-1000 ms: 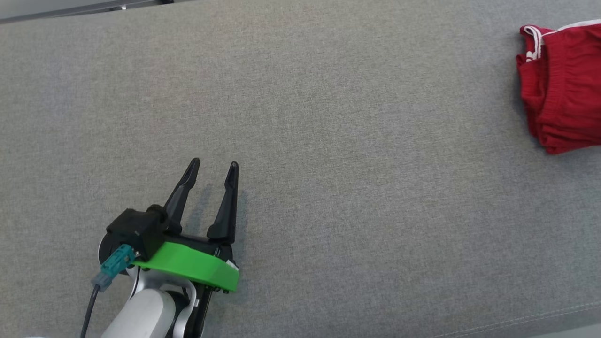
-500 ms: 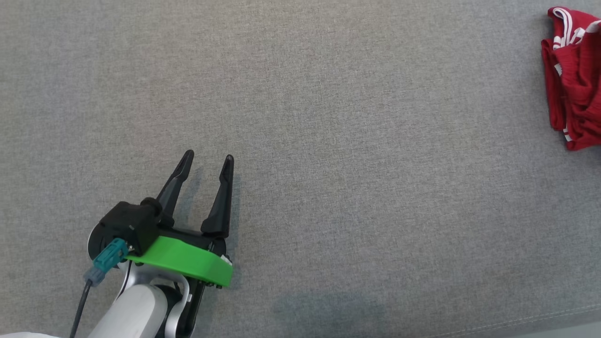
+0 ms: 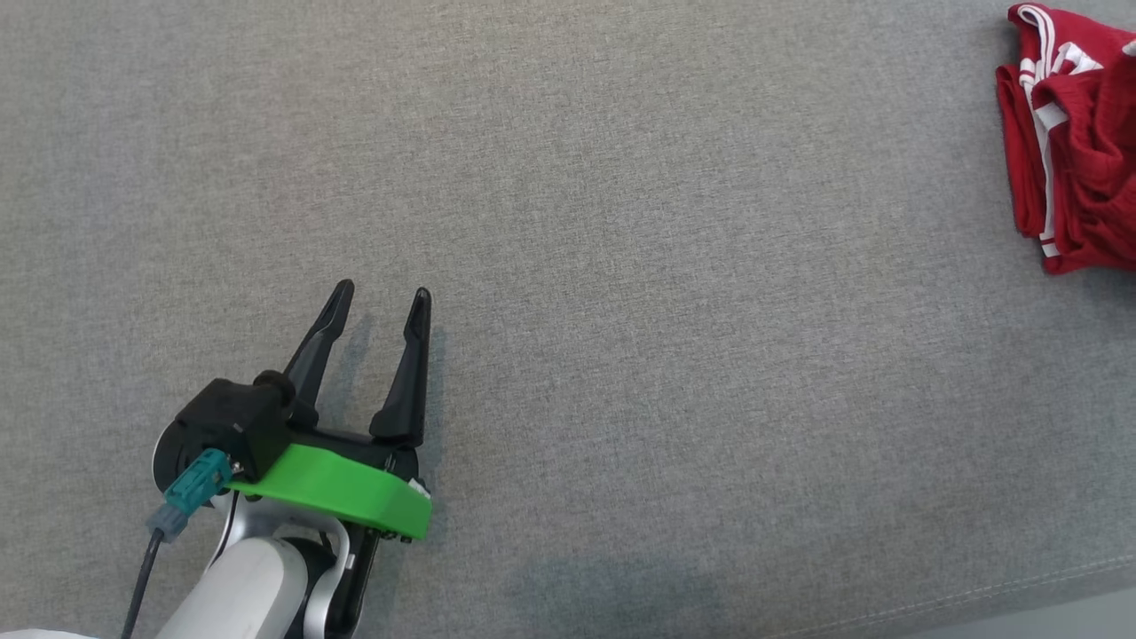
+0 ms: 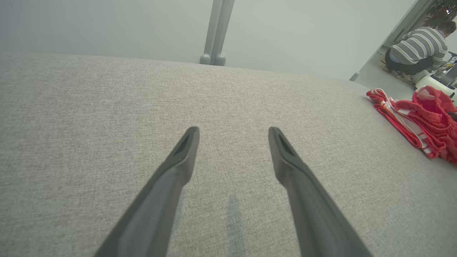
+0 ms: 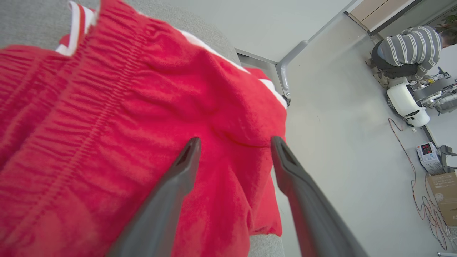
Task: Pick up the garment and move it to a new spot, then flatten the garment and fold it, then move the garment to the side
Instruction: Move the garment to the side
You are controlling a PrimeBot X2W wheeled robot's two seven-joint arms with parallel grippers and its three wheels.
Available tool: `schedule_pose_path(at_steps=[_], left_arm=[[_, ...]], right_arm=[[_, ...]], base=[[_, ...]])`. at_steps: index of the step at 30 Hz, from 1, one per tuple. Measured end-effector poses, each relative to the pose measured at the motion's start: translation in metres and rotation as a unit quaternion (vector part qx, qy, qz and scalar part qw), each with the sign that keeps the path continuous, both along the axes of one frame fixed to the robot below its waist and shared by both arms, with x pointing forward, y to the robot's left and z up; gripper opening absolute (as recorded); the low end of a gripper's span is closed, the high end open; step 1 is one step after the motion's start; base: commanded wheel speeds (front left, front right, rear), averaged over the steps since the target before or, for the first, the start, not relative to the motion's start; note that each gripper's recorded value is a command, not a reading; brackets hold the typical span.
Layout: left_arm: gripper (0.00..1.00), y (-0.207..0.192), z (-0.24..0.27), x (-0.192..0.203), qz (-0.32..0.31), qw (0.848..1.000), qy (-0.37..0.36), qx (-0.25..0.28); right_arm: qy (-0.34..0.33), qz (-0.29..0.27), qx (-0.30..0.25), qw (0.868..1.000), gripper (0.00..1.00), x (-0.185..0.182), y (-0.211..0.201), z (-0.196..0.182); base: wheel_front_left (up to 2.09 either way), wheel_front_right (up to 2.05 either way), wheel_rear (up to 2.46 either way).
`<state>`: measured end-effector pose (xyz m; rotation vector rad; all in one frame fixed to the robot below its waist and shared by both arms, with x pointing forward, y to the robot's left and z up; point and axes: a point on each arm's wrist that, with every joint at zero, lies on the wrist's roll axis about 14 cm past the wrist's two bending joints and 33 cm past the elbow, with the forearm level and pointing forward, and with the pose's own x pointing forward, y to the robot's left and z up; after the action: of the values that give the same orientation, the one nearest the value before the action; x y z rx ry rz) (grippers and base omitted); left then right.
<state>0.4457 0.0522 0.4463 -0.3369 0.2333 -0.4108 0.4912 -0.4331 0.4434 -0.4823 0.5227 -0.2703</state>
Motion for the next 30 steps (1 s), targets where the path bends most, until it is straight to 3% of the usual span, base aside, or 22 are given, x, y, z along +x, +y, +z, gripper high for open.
schedule_pose_path(at_steps=[6, 14, 21, 30], left_arm=[[1.00, -0.003, 0.006, -0.002, -0.003, 1.000, -0.007, -0.001], [1.00, -0.007, 0.025, -0.009, -0.001, 1.000, -0.025, -0.013], [1.00, 0.001, 0.046, -0.016, 0.025, 0.998, -0.046, -0.032], [1.00, 0.034, 0.064, -0.037, 0.082, 0.993, -0.065, -0.047]], right_arm=[[-0.034, 0.008, 0.005, 0.999, 1.00, 0.006, 0.008, 0.017], [-0.120, 0.040, 0.014, 0.992, 1.00, 0.019, 0.030, 0.068], [-0.203, 0.096, 0.033, 0.974, 1.00, 0.025, 0.072, 0.121], [-0.269, 0.152, 0.089, 0.947, 1.00, 0.002, 0.126, 0.158]], base=[[0.00, 0.00, 0.00], [0.00, 0.00, 0.00], [0.00, 0.00, 0.00], [0.00, 0.00, 0.00]])
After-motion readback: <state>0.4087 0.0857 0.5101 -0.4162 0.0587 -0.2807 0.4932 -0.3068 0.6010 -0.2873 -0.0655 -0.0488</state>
